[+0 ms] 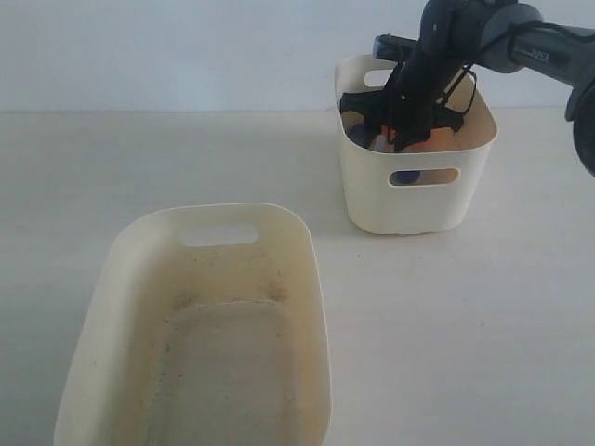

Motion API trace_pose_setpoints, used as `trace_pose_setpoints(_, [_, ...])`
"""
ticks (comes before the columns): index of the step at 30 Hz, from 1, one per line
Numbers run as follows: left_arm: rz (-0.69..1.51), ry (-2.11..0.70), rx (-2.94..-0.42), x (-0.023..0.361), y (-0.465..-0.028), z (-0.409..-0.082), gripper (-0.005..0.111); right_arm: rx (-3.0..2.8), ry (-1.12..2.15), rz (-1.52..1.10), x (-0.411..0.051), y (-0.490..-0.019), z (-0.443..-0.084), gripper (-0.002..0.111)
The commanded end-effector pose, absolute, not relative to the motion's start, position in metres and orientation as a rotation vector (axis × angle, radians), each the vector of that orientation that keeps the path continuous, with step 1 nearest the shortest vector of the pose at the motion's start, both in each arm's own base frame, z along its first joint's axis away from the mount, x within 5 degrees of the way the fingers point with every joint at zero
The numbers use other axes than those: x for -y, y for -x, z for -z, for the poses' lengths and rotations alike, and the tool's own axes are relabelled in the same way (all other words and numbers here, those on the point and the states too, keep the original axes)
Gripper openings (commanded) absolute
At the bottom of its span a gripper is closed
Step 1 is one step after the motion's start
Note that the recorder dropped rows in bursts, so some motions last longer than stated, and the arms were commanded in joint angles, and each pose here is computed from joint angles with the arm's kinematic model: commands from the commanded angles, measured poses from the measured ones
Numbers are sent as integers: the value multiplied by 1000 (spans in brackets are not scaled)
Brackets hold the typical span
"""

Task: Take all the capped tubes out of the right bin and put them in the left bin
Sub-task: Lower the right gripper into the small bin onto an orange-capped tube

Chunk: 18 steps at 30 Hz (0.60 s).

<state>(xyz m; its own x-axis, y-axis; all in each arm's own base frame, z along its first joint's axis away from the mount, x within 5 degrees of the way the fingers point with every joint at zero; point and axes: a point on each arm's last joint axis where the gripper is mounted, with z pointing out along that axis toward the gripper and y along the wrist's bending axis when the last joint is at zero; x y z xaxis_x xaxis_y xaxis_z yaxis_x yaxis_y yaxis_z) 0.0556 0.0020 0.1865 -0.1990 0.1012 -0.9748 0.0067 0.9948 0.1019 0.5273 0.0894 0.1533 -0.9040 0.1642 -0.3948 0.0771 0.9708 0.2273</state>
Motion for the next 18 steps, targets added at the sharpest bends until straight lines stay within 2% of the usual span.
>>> trace_pose_setpoints(1, [-71, -65, -1750, -2, -56, -189, 4, -2694, -176, -278, -89, -529, -150, 49])
trace_pose_setpoints(18, [-71, -65, -1750, -2, -56, -189, 4, -2757, -202, -278, -89, -528, -121, 46])
